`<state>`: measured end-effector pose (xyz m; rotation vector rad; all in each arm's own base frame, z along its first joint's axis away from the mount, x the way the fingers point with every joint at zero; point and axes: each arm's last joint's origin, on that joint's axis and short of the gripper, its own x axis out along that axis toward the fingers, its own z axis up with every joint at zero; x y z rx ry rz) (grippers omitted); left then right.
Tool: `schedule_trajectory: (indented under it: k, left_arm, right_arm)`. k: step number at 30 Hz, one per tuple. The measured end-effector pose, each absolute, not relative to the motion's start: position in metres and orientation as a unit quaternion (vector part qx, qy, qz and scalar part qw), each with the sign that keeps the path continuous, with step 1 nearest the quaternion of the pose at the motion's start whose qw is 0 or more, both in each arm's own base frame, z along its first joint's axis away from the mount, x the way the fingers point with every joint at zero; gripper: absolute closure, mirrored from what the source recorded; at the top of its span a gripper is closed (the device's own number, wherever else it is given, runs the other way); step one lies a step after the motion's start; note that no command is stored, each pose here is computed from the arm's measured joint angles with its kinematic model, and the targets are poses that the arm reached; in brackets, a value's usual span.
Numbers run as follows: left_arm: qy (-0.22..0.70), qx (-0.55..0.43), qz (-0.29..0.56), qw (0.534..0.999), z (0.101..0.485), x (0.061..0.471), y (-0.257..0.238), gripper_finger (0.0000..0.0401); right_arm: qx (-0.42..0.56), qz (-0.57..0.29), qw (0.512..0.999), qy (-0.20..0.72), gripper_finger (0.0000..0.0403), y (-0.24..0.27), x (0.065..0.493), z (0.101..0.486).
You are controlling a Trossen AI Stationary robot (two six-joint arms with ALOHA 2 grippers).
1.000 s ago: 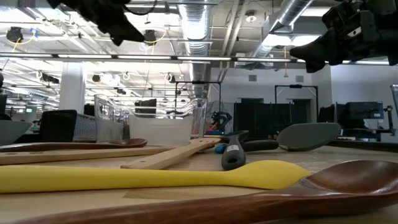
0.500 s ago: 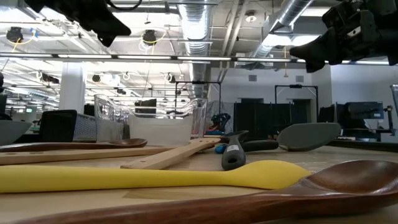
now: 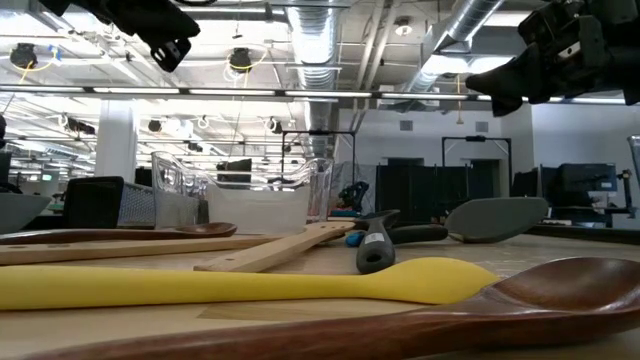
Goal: Pick & Place Kitchen Items
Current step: Put the left solid turner spatula into the top transparent bin
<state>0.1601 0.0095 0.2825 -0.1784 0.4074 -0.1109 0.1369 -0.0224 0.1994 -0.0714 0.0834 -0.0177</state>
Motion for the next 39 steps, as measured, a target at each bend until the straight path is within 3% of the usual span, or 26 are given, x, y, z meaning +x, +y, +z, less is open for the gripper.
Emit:
schedule_trajectory:
  k: [12,19,28,39]
  left_arm:
    - [0.156,-0.081,-0.078,0.981,0.291,0.164,0.002,0.0398]
    - [0.136,-0.172,-0.058,0.974,0.296,0.166,0.0,0.0398]
    - [0.117,-0.204,-0.109,0.966,0.303,0.166,-0.02,0.0399]
    - [0.145,-0.338,-0.108,0.924,0.301,0.157,-0.061,0.04]
  right_arm:
    - [-0.028,-0.009,0.999,0.039,0.0403,-0.022,0.137,0.2]
    - [0.041,-0.008,0.998,0.038,0.0403,-0.021,0.137,0.2]
    - [0.009,-0.045,0.999,0.0,0.0403,-0.018,0.138,0.208]
    - [0.009,-0.046,0.999,-0.002,0.0403,-0.011,0.139,0.208]
